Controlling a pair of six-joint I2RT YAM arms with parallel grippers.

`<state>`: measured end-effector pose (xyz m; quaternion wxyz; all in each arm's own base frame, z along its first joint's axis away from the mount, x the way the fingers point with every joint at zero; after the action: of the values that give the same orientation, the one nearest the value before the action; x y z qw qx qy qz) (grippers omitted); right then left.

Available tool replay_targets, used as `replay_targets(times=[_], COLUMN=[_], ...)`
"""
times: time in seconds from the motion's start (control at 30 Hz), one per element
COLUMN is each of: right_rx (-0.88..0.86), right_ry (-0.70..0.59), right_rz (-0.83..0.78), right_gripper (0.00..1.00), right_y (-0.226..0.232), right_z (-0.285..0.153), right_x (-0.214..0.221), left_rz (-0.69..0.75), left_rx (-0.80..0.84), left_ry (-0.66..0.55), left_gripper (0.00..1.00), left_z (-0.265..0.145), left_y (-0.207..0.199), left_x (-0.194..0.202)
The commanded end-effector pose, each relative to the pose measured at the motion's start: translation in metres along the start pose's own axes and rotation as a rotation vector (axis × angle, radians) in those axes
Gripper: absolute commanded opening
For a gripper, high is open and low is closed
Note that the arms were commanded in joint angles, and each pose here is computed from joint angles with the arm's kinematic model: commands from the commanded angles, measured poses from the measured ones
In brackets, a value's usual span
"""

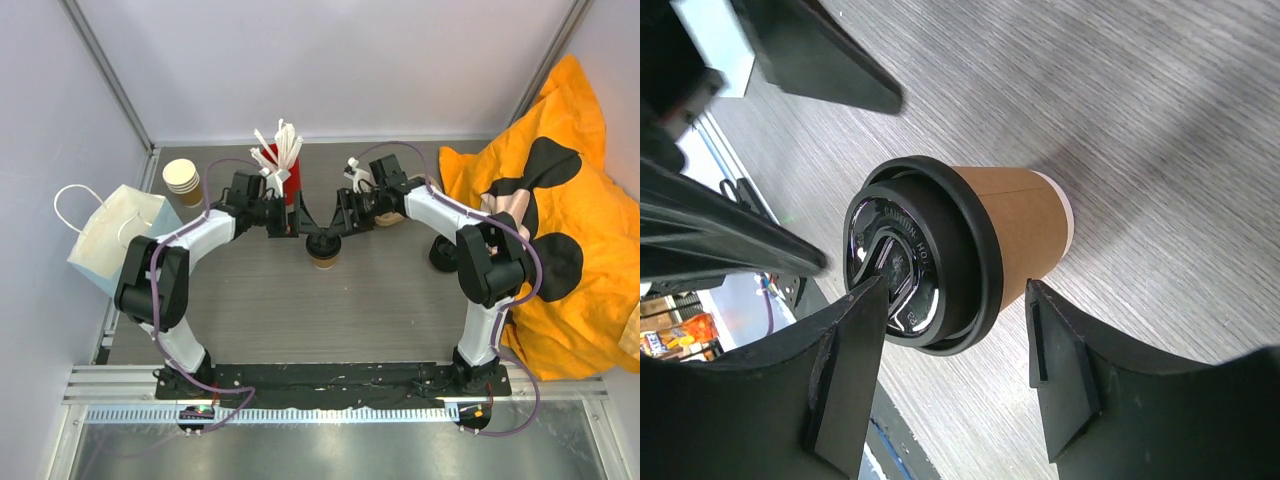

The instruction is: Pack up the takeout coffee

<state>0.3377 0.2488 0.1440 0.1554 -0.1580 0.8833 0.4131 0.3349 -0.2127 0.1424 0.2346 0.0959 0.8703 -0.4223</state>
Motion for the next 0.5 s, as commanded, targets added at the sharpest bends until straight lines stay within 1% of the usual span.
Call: replay_targets(times=[0.0, 0.2, 0.47], right_rx=[0.001, 0.027, 0.041], right_ry=[-0.046, -0.033, -0.022], right_rz=[-0.040, -0.046, -0.058], right_gripper=[0.63, 0.63, 0.63], right_y=[0.013, 0.013, 0.013], right_z=[-0.005, 0.002, 0.008], right_x=[-0.006, -0.002, 0.002], left_rz=[0.049, 0.058, 0.018], left_rx=[-0.042, -0.093, -0.102], left_ry=[-0.049, -0.057, -0.010], left_gripper=[1.00, 1.00, 0.98], left_z=[-0.026, -0.039, -0.027], left_y=[0.005, 0.021, 0.036], left_x=[-0.005, -0.007, 0.008])
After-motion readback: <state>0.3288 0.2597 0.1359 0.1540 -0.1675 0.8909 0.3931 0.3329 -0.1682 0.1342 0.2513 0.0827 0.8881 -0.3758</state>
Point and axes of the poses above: each gripper's point midway between its finger pads, its own z axis out along the fingers, its own y axis along the line the jaws close on, x = y × z, the point moved 5 cm from there along -z, back along the fingers, and after that the axes turned 2 degrees about z, right-handed, at the moved point
